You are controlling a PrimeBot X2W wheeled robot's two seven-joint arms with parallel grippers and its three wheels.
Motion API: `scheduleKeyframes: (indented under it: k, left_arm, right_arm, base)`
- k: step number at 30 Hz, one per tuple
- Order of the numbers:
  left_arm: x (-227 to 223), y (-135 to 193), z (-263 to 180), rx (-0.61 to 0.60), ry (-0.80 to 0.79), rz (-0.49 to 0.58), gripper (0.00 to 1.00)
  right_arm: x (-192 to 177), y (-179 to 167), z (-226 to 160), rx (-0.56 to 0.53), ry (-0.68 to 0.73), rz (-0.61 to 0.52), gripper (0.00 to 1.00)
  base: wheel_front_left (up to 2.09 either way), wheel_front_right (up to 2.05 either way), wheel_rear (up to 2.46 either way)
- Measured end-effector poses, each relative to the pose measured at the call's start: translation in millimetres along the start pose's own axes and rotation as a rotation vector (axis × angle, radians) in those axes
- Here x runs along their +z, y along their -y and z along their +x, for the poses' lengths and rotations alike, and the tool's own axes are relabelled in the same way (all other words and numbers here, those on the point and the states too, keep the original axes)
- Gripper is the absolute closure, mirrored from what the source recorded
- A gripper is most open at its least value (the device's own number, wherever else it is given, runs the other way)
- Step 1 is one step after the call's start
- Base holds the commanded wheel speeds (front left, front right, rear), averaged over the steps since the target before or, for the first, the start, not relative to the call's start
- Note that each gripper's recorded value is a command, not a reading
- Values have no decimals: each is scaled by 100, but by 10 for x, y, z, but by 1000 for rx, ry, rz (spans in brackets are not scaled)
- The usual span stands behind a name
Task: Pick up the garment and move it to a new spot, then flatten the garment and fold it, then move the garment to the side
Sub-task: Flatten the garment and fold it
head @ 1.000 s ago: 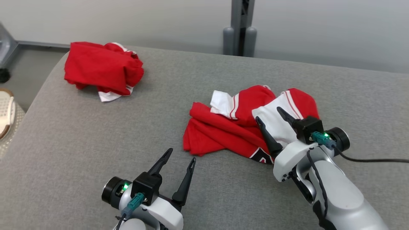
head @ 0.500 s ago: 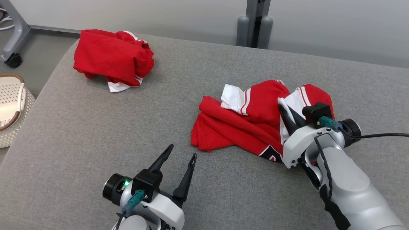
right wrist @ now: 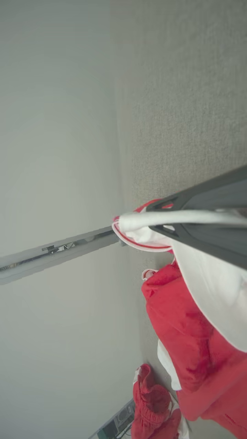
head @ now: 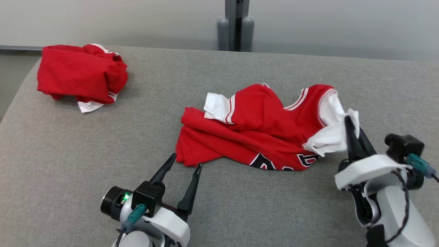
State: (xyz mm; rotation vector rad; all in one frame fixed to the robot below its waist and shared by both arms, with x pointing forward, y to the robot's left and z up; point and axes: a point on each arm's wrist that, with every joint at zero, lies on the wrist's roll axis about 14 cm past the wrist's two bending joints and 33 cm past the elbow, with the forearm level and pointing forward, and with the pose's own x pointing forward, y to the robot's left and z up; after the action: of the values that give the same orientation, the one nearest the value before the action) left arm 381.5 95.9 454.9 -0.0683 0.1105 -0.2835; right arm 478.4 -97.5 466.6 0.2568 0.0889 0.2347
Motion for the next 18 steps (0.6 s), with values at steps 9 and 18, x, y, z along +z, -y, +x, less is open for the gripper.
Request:
scheduleKeyframes:
  k: [9,18]
  left_arm:
    - [-6,124,149,-64,3,18,0]
    - [-28,168,198,-85,1,18,0]
  right_arm:
    - [-273,547,-559,-213,-11,262,100]
    - [-347,809,-782,-311,-7,316,0]
  base:
    - [0,0,0]
    - [0,0,0]
